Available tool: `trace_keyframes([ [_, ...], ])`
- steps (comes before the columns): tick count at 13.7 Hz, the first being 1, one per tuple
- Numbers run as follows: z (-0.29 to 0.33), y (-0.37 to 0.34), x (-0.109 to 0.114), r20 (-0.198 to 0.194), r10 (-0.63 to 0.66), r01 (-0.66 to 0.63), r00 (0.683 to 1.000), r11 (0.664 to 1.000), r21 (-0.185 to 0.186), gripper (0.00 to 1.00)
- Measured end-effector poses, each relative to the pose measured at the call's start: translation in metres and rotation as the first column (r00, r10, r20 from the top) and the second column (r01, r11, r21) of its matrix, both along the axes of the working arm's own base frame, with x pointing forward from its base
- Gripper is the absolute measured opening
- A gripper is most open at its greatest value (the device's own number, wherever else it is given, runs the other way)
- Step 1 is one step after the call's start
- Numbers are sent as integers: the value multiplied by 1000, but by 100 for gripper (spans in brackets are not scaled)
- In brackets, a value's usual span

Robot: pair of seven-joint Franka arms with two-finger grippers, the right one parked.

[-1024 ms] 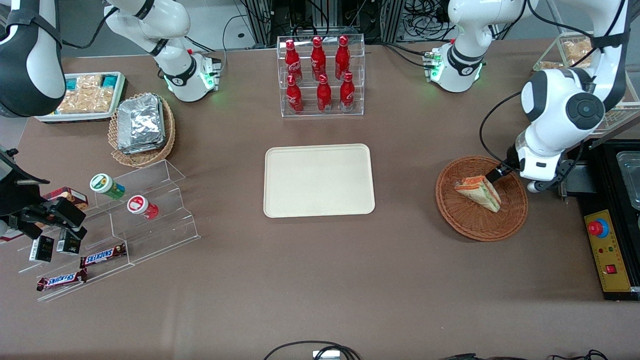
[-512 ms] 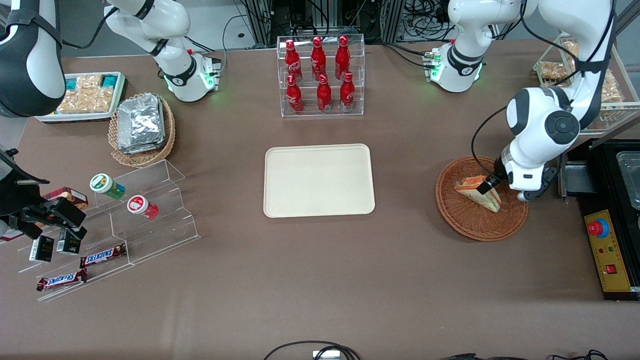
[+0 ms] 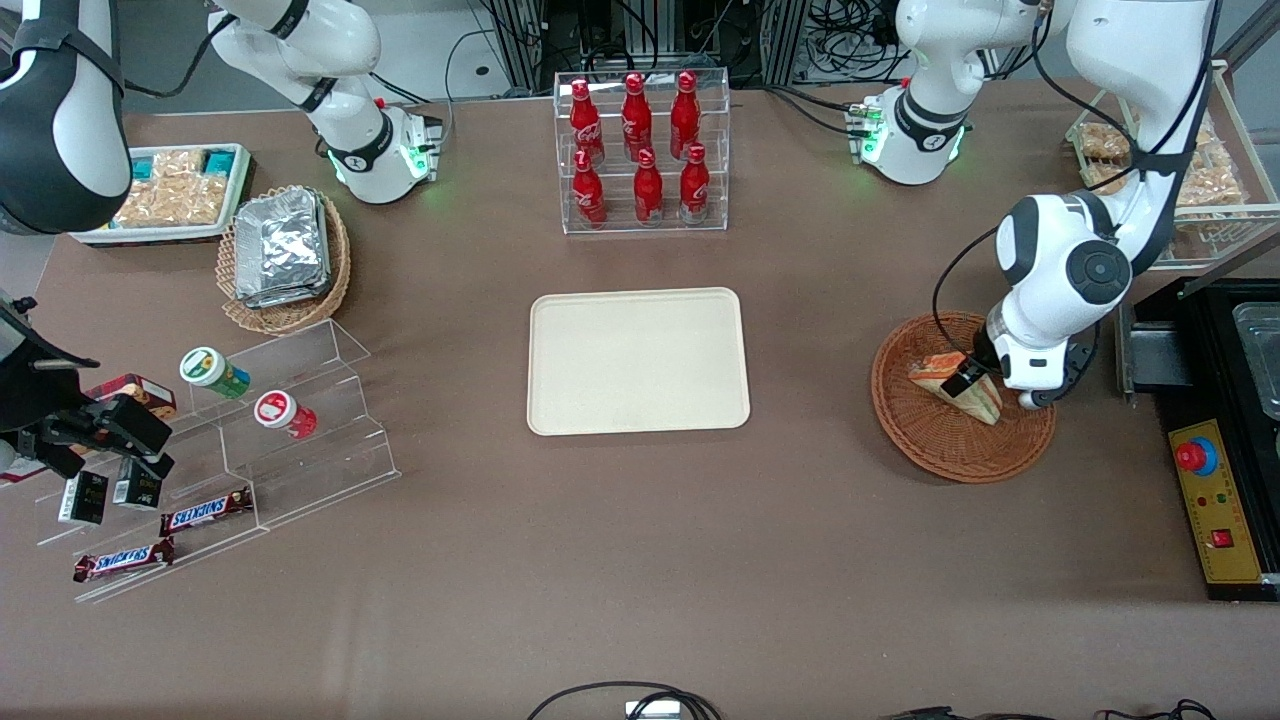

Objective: Place sandwich from basket to tray
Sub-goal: 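Lower the open left gripper onto the wrapped sandwich in the basket, then close the left gripper on the sandwich and lift it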

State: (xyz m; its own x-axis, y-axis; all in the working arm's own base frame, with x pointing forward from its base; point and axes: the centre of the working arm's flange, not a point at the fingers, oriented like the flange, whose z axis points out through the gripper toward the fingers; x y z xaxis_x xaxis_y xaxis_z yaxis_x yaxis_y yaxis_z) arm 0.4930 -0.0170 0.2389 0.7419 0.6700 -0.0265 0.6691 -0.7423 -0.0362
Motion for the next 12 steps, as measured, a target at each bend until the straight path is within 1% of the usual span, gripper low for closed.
trace_keyframes([
  [1,-1,0,0,-1,5,-5,1000,1000,0,86],
  [2,-1,0,0,0,13,-13,1000,1000,0,74],
  [4,-1,-1,1,3,33,-33,999,999,1,52],
  [6,3,-1,4,8,43,-43,999,999,1,37],
  [7,9,-1,6,0,43,-43,999,999,3,30],
  [8,17,-2,10,-19,34,-34,999,999,8,23],
  [9,31,-7,15,-36,12,-11,999,1000,19,20],
  [12,84,-37,32,-86,-68,73,994,996,56,20],
])
